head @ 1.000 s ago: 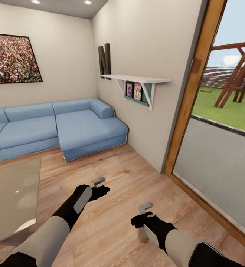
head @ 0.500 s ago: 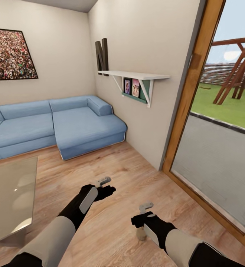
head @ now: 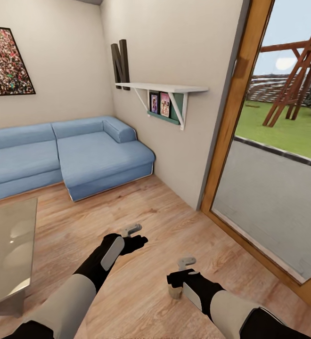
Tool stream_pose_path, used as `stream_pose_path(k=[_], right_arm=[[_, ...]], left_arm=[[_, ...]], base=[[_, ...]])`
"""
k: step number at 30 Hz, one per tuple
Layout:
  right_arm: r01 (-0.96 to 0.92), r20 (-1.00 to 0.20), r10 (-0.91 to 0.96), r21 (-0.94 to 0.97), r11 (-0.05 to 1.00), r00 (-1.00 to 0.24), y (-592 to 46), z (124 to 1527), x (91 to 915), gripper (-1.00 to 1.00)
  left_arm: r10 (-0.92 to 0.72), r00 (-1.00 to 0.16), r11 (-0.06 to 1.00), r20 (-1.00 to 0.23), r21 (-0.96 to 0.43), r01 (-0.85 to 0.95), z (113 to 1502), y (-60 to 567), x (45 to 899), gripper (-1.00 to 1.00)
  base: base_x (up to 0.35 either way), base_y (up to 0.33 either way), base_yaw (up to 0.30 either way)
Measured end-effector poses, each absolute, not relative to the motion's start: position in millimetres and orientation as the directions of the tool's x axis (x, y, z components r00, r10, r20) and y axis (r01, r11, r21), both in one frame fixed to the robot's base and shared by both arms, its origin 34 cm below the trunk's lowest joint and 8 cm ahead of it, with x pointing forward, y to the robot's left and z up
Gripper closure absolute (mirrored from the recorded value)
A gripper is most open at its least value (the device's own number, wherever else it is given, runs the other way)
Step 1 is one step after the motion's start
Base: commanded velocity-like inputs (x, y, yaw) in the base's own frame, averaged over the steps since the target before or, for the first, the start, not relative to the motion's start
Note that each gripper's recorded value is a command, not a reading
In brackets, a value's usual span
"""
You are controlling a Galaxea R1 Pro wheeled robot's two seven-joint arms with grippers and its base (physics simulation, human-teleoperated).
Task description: Place each of the two pumpkins and all three candles from the living room inside a cabinet in the living room (use any cabinet), then make sure every cabinet is closed, and position the cauldron so it is next to a table in the living room.
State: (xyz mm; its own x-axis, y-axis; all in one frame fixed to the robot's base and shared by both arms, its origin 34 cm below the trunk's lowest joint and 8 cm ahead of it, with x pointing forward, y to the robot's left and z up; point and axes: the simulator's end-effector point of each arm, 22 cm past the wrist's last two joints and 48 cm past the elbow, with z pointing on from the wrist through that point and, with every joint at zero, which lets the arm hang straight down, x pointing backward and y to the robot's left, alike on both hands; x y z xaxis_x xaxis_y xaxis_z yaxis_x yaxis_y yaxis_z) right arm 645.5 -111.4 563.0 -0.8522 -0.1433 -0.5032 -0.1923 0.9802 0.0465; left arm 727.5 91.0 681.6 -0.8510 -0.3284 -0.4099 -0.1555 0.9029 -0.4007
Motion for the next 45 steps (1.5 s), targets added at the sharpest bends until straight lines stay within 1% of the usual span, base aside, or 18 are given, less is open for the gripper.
stream_pose_path(k=[1, 4, 6, 11, 17, 26, 32, 38, 42, 43, 45], right_arm=[[-0.192, -0.502, -0.143, 0.046, 0.98, -0.853, -112, 561, 645, -1.0], [-0.191, -0.5, -0.143, 0.045, 0.981, -0.854, -112, 555, 647, -1.0], [-0.192, -0.513, -0.147, 0.035, 0.981, -0.846, -115, 563, 666, -1.0], [-0.169, -0.459, -0.135, 0.034, 0.985, -0.878, -122, 571, 688, -1.0], [-0.125, -0.469, -0.08, 0.065, 0.99, -0.88, -122, 581, 712, -1.0], [-0.117, -0.476, -0.071, 0.067, 0.991, -0.877, -123, 571, 719, -1.0], [-0.102, -0.467, -0.066, 0.052, 0.993, -0.882, -140, 554, 718, -1.0], [-0.101, -0.457, -0.068, 0.048, 0.994, -0.887, -143, 537, 715, -1.0], [-0.102, -0.446, -0.07, 0.047, 0.994, -0.892, -144, 525, 711, -1.0], [-0.104, -0.413, -0.076, 0.047, 0.993, -0.908, -144, 518, 703, -1.0], [-0.105, -0.399, -0.078, 0.046, 0.993, -0.913, -145, 512, 700, -1.0]], left_arm=[[-0.297, -0.87, 0.906, -0.394, -0.405, -0.126, 688, 84, 725, -1.0], [-0.27, -0.887, 0.909, -0.374, -0.403, -0.107, 684, 80, 721, -1.0], [-0.254, -0.896, 0.91, -0.364, -0.403, -0.094, 683, 77, 719, -1.0], [-0.248, -0.885, 0.909, -0.393, -0.411, -0.072, 696, 73, 742, -1.0], [-0.242, -0.88, 0.905, -0.41, -0.423, -0.052, 701, 62, 751, -1.0], [-0.223, -0.863, 0.897, -0.453, -0.443, 0.001, 726, 41, 776, -1.0], [-0.218, -0.865, 0.898, -0.452, -0.44, 0.003, 713, 39, 776, -1.0], [-0.216, -0.869, 0.901, -0.444, -0.434, -0.002, 695, 42, 774, -1.0], [-0.216, -0.872, 0.907, -0.439, -0.421, -0.013, 681, 46, 773, -1.0], [-0.216, -0.873, 0.93, -0.438, -0.365, -0.047, 672, 60, 772, -1.0], [-0.218, -0.875, 0.945, -0.432, -0.316, -0.08, 661, 71, 770, -1.0]], base=[[0.0, 0.0, -0.102], [0.0, 0.0, -0.095], [0.0, 0.0, -0.064], [0.0, 0.0, -0.009], [0.0, 0.0, 0.0], [0.0, 0.0, 0.0], [0.0, 0.0, 0.0], [0.0, 0.0, 0.0], [0.0, 0.0, 0.0], [0.0, 0.0, 0.0], [0.0, 0.0, 0.0]])
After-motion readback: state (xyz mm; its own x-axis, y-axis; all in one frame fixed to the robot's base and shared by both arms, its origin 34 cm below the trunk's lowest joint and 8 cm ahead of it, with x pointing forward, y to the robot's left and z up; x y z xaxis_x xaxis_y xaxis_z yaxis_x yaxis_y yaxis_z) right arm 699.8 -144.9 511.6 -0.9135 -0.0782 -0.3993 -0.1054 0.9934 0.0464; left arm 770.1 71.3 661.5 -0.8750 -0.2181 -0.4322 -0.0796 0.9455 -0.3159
